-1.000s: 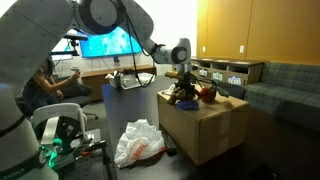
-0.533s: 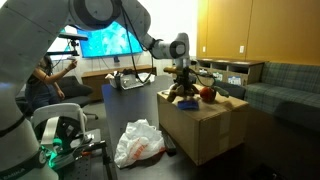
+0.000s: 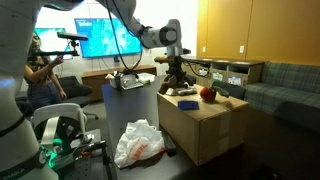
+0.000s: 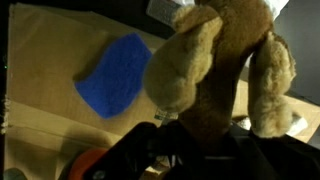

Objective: Pick up all the objects on the table and put them on the box, then pick up all the object on the box and put them on the table

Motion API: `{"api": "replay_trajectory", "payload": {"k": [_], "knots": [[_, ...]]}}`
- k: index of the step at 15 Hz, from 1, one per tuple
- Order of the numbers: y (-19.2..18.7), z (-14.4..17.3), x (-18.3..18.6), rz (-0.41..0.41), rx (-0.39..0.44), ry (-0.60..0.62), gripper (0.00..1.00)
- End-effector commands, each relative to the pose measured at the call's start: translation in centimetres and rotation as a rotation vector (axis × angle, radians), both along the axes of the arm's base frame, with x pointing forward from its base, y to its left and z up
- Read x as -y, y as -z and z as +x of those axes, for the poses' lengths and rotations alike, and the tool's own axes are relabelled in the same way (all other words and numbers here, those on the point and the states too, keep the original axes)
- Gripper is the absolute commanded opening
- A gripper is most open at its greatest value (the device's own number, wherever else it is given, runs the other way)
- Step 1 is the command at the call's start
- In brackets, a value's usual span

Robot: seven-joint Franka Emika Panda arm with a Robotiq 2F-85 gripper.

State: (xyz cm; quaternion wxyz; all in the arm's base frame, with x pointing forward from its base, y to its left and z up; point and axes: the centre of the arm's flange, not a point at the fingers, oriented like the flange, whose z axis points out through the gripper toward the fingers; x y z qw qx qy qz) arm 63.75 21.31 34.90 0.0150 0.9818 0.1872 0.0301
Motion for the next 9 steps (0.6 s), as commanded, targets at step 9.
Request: {"api": "replay_trajectory", "payload": {"k": [9], "knots": [[7.2,-13.8,15.4,0.107,-0.081,0.323,0.05]]}}
